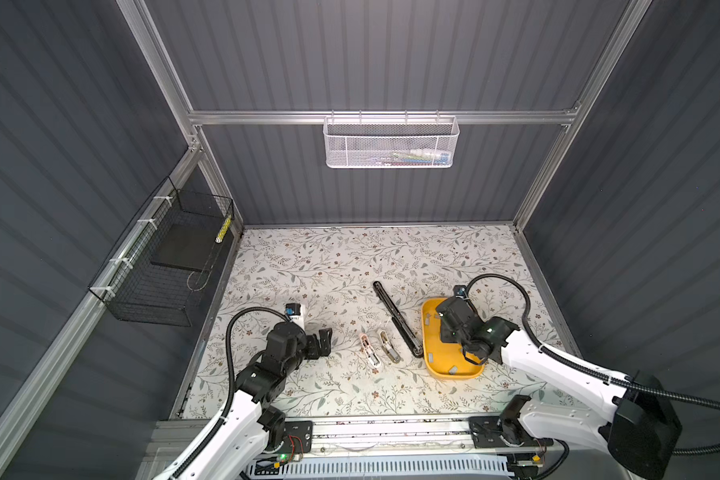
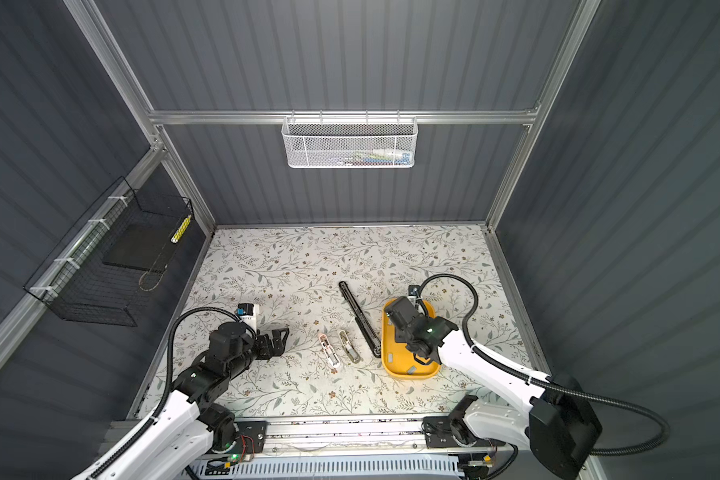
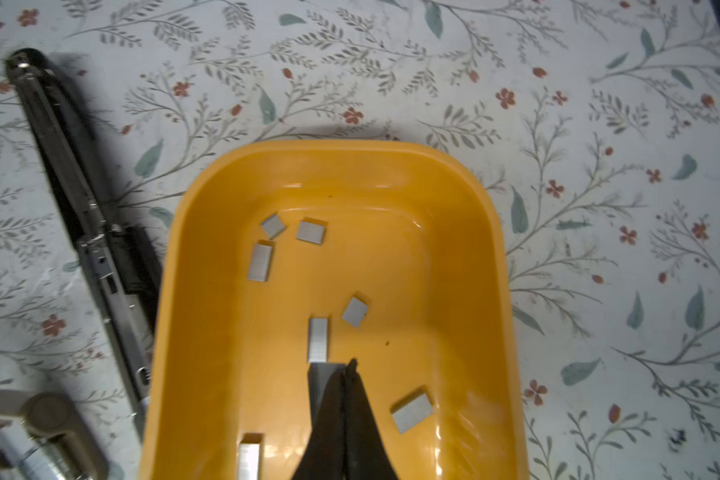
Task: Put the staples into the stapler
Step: 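Move the right gripper over the yellow tray of staple strips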
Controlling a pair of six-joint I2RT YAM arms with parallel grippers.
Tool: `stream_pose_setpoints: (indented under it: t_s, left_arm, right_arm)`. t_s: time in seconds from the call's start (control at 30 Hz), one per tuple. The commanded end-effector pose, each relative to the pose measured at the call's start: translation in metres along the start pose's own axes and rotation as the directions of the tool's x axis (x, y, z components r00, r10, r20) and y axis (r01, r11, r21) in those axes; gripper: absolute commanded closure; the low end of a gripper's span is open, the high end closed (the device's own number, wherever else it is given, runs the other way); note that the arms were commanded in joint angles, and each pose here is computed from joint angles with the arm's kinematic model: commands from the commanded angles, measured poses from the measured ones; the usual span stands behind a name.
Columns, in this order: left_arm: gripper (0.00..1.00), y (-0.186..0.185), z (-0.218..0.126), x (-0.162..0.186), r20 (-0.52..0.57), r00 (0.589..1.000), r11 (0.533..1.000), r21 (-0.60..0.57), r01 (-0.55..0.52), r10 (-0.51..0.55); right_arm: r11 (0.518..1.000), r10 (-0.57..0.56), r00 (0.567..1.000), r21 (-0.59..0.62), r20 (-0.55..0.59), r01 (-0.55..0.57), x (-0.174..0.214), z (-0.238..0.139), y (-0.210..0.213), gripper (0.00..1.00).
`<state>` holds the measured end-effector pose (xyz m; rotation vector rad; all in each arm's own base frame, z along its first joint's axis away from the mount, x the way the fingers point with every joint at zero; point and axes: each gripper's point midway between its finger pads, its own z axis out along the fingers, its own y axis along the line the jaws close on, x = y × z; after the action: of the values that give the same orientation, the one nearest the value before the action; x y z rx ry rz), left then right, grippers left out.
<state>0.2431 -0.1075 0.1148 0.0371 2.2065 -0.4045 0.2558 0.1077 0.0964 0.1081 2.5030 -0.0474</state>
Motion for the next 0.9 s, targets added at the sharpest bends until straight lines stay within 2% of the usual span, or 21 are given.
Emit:
stream_pose_setpoints:
  t_s: [0.0, 0.07, 0.1, 0.13, 0.2, 0.3, 0.4, 0.53, 0.6, 0.7, 0.8, 0.87]
  left_arm:
    - [0.00, 0.007, -0.004, -0.025, 0.106, 0.994, 0.998, -0.055, -0.020, 0.025]
    - [0.00, 0.013, -0.008, -0.024, 0.123, 0.992, 0.997, -0.081, -0.002, 0.012]
    - [0.02, 0.017, -0.010, -0.022, 0.133, 0.991, 0.995, -0.094, 0.015, -0.002]
    - [0.08, 0.018, -0.011, -0.021, 0.123, 0.992, 0.995, -0.097, 0.019, -0.007]
    - [0.09, 0.001, -0.008, -0.017, 0.083, 0.996, 1.000, -0.010, -0.024, 0.024]
    - [0.01, 0.007, -0.003, -0.015, 0.075, 0.997, 0.999, -0.044, -0.006, 0.009]
    - [0.00, 0.004, -0.001, -0.010, 0.043, 0.999, 0.999, -0.031, -0.011, 0.012]
    - [0.00, 0.016, -0.013, -0.012, 0.103, 0.994, 0.997, -0.073, 0.031, -0.024]
    - [0.00, 0.025, -0.017, -0.014, 0.132, 0.990, 0.992, -0.111, 0.058, -0.043]
    - [0.00, 0.031, -0.017, -0.014, 0.150, 0.987, 0.986, -0.142, 0.085, -0.063]
    - [0.00, 0.032, -0.007, -0.012, 0.094, 0.994, 0.982, -0.172, 0.074, -0.058]
    - [0.00, 0.027, 0.006, -0.015, 0.070, 0.997, 0.984, -0.171, 0.041, -0.029]
  right_arm:
    - [0.996, 0.086, 0.992, -0.029, -0.089, -0.089, 0.013, 0.010, -0.007, 0.93]
    - [0.992, 0.097, 0.991, -0.066, -0.096, -0.104, 0.011, 0.013, -0.004, 0.89]
    - [0.991, 0.101, 0.990, -0.077, -0.097, -0.108, 0.011, 0.014, -0.003, 0.83]
    - [0.992, 0.096, 0.991, -0.073, -0.096, -0.103, 0.009, 0.015, -0.004, 0.81]
    - [0.995, 0.094, 0.990, -0.026, -0.109, -0.097, 0.006, 0.015, -0.011, 0.82]
    - [0.996, 0.092, 0.990, 0.017, -0.110, -0.091, -0.003, 0.013, -0.016, 0.85]
    - [0.995, 0.085, 0.990, -0.044, -0.109, -0.090, -0.019, 0.004, -0.002, 0.85]
    - [0.984, 0.074, 0.992, -0.152, -0.105, -0.089, -0.032, 0.000, 0.020, 0.85]
    - [0.972, 0.028, 0.997, -0.230, -0.067, -0.042, -0.043, -0.001, 0.034, 0.87]
    - [0.976, 0.031, 0.999, -0.214, -0.040, -0.039, -0.045, 0.005, 0.027, 0.86]
    - [0.970, 0.168, 0.969, -0.143, -0.180, -0.195, -0.024, 0.010, 0.001, 0.87]
    - [0.967, 0.209, 0.941, -0.085, -0.268, -0.239, -0.004, 0.007, -0.009, 0.84]
